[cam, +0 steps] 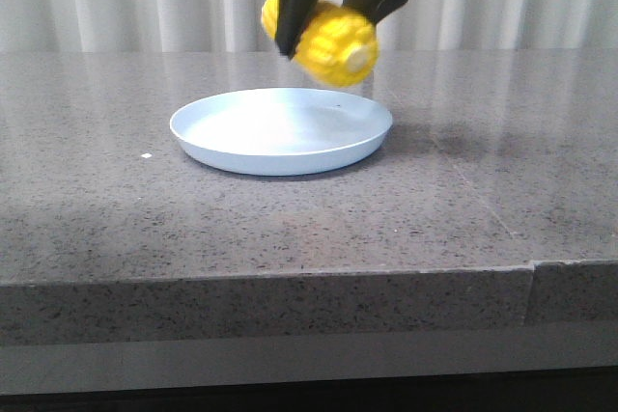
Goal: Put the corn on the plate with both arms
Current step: 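Lift the corn and carry it with the right gripper over the plate, then lower the corn onto the plate and open the right gripper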
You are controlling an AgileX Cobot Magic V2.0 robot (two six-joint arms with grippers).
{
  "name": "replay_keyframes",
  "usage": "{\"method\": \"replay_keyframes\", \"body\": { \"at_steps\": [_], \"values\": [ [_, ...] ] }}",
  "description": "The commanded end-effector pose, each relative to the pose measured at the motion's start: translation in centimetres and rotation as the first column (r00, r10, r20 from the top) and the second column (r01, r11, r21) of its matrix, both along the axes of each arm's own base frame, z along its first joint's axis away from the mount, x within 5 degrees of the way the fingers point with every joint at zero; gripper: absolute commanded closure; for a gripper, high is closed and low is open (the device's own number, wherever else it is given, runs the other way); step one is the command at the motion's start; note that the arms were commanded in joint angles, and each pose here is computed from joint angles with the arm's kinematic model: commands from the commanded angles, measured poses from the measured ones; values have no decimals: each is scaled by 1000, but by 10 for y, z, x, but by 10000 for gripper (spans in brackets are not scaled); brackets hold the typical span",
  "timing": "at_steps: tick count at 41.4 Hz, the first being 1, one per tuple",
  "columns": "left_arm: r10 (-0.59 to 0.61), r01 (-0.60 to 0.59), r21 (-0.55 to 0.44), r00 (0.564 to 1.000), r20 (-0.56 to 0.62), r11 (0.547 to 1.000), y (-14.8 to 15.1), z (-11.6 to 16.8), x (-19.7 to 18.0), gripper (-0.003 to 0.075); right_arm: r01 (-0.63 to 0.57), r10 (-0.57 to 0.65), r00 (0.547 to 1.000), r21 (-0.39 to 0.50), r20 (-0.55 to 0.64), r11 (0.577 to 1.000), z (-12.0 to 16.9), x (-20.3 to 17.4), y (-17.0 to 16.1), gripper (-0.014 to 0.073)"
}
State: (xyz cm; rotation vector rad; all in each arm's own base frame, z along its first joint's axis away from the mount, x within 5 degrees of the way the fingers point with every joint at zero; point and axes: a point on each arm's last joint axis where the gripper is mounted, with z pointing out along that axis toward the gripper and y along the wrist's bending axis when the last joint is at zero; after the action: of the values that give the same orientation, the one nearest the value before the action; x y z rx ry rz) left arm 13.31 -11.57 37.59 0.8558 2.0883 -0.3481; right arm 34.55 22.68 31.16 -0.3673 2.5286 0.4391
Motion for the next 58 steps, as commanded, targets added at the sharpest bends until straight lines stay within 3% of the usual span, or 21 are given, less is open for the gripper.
{"method": "replay_keyframes", "body": {
  "at_steps": [1, 8, 15, 20, 28, 41, 58],
  "values": [
    [0, 5, -75, 997, 71, 997, -1, 16, -1, 226, 63, -72, 994, 120, 79, 991, 18, 2, 4, 368],
    [0, 5, -75, 997, 71, 997, -1, 16, -1, 226, 136, -143, 989, 164, 35, 977, -3, 15, 12, 305],
    [0, 5, -75, 997, 71, 997, -1, 16, -1, 226, 141, -144, 990, 143, 11, 980, -18, 21, 15, 84],
    [0, 5, -75, 997, 71, 997, -1, 16, -1, 226, 140, -143, 990, 147, 6, 979, -16, 19, 15, 8],
    [0, 5, -75, 997, 71, 997, -1, 16, -1, 226, 85, -103, 989, 163, 106, 983, 22, 2, 9, 11],
    [0, 5, -75, 997, 71, 997, -1, 16, -1, 226, -15, 31, 957, -59, 288, 998, 77, -60, -29, 11],
    [0, 5, -75, 997, 71, 997, -1, 16, -1, 226, -37, 55, 935, -58, 350, 998, 79, -170, -109, 11]
  ]
}}
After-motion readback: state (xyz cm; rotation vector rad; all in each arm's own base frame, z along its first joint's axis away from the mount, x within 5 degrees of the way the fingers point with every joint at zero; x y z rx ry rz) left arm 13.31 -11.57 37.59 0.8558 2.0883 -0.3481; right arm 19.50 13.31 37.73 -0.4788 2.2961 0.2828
